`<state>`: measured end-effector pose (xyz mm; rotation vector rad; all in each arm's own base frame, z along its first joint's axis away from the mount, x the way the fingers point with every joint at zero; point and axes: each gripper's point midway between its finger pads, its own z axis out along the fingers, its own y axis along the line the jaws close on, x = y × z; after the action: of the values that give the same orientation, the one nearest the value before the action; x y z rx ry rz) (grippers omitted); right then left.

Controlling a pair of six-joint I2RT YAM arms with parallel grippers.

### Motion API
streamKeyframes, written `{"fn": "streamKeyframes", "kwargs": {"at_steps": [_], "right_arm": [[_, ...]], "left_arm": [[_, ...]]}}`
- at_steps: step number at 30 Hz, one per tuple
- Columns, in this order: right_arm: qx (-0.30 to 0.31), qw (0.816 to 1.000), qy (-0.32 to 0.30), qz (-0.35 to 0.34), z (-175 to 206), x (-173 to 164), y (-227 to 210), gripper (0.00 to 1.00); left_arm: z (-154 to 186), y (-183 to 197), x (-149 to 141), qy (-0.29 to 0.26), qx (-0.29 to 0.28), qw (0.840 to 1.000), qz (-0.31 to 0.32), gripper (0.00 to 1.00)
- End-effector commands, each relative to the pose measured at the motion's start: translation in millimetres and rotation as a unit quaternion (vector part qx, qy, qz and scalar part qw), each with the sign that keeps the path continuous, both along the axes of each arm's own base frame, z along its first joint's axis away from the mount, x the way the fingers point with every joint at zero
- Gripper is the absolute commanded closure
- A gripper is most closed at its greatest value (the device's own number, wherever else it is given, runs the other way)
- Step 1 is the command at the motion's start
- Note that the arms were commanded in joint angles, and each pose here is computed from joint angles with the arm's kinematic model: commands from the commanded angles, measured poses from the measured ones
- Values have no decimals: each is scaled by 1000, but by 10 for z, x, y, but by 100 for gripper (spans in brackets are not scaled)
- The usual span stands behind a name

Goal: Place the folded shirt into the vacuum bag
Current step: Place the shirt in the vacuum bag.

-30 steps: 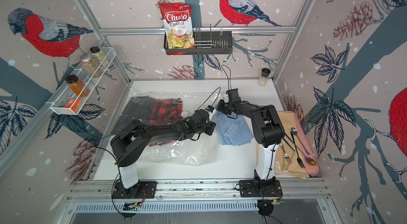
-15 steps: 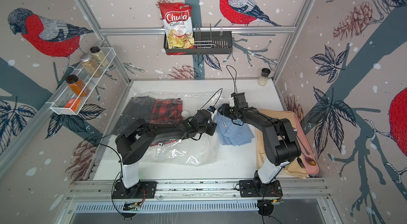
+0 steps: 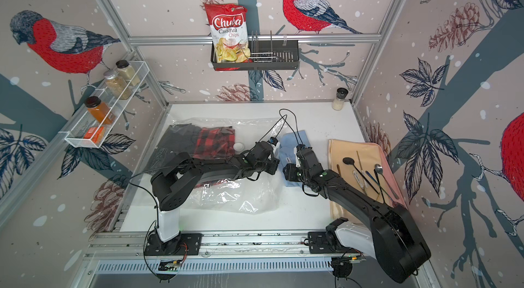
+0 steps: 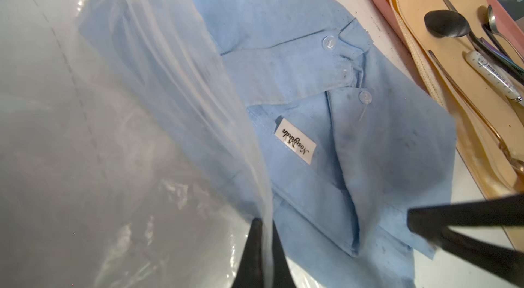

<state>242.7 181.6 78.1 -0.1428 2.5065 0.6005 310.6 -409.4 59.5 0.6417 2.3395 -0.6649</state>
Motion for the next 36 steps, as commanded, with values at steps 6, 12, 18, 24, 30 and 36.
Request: {"fn": "streamKeyframes", "kwargs": {"at_steps": [6,12,18,24,30,36], "right_arm": [[-60,998,14,-15,-179,-257,-72,44],[-73,997,23,-13,-272,-281,-49,49],[-79,996,32,2,-345,-302,47,52],[-90,995,37,-3,-381,-300,52,69],[-93,995,26,-17,-265,-247,23,97],[-73,997,9,-7,-47,-199,107,100]], "left_arm": [[26,-18,1,-1,-4,1000,1,100],[31,-1,-17,-2,-2,1000,2,100],[48,-6,-36,-4,-3,1000,3,100],[55,-18,-50,-5,-4,1000,1,100],[55,-24,-58,-6,-4,1000,-1,100],[28,-21,-64,-5,0,1000,-2,100]]}}
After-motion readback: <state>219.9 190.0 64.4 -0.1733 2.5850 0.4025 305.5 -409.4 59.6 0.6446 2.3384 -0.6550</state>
